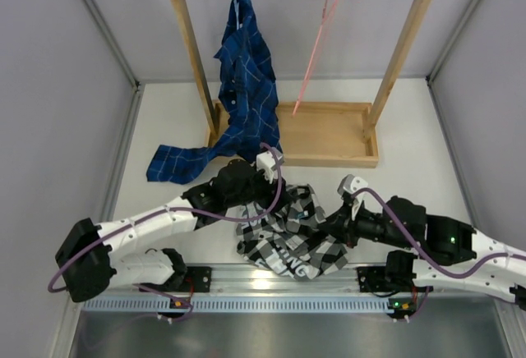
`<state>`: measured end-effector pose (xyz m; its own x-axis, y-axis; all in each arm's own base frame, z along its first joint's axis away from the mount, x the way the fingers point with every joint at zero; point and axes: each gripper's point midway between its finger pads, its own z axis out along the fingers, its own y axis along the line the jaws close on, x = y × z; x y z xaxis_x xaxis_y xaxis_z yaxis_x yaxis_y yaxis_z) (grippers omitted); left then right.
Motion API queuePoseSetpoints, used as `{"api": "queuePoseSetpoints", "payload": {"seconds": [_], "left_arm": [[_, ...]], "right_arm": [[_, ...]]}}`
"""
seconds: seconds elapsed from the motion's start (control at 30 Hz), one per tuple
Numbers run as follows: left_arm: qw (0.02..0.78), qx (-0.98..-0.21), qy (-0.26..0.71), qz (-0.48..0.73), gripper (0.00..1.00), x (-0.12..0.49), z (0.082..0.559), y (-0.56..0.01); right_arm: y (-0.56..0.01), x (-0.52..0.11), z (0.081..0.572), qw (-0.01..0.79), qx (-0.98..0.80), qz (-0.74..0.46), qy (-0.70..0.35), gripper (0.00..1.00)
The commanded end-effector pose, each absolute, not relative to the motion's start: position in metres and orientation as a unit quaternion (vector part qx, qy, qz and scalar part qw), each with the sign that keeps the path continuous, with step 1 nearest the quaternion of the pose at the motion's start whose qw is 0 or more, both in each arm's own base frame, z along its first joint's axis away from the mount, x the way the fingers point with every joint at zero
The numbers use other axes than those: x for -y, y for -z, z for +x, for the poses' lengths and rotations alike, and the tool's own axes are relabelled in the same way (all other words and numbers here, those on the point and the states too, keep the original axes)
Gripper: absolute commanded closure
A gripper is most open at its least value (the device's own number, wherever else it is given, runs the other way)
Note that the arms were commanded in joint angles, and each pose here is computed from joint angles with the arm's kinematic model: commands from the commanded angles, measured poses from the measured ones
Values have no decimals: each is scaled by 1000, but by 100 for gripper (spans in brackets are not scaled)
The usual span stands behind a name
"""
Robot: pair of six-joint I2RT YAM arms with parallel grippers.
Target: Place the shirt on the hanger
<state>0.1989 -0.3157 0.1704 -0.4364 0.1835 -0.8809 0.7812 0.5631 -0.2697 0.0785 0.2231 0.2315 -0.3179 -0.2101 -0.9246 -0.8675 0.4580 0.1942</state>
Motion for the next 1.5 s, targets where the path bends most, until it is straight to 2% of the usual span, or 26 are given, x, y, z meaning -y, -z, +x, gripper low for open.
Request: {"api": "queuePoseSetpoints", "payload": {"seconds": [0.0, 0.03, 0.07, 0.1, 0.17, 0.27, 0.37, 0.4, 0.5, 0.63, 0.83, 1.0, 1.13, 1.37, 1.47], "left_arm": [[452, -762, 335, 321, 31, 320, 209, -169], [449, -764, 334, 322, 30, 320, 208, -167], [449, -763, 336, 321, 40, 322, 209, -168], [450, -763, 337, 320, 55, 322, 210, -169], [463, -766, 331, 300, 100, 321, 217, -176], [495, -755, 338, 265, 100, 315, 222, -206], [549, -732, 336, 222, 100, 300, 225, -246], [560, -727, 337, 212, 100, 296, 225, -255], [585, -710, 353, 170, 100, 282, 223, -284], [570, -730, 355, 124, 100, 277, 226, -284], [541, -769, 339, 38, 100, 274, 241, -259], [529, -786, 320, -6, 100, 266, 245, -247], [535, -785, 311, -22, 100, 257, 246, -245], [546, -782, 298, -48, 100, 244, 248, -242], [548, -778, 303, -53, 100, 242, 246, -245]], "right_arm": [[-266, -226, 84, 499, -690, -338, -400, 95], [-266, -225, 84, 500, -688, -338, -403, 95], [-266, -224, 84, 501, -688, -338, -402, 95], [-265, -224, 84, 501, -688, -337, -402, 94], [-263, -223, 87, 503, -693, -329, -397, 94], [-259, -219, 95, 508, -709, -314, -375, 93], [-260, -218, 106, 512, -725, -304, -345, 84], [-261, -221, 109, 510, -731, -305, -336, 67], [-250, -223, 122, 500, -763, -286, -292, 44], [-226, -227, 132, 472, -812, -219, -263, 35], [-210, -232, 139, 472, -827, -144, -268, 33], [-183, -217, 148, 482, -845, -89, -216, 32], [-163, -205, 153, 476, -856, 7, -202, 32], [-149, -216, 137, 466, -863, 27, -194, 35], [-141, -225, 130, 462, -864, 29, -197, 41]]}}
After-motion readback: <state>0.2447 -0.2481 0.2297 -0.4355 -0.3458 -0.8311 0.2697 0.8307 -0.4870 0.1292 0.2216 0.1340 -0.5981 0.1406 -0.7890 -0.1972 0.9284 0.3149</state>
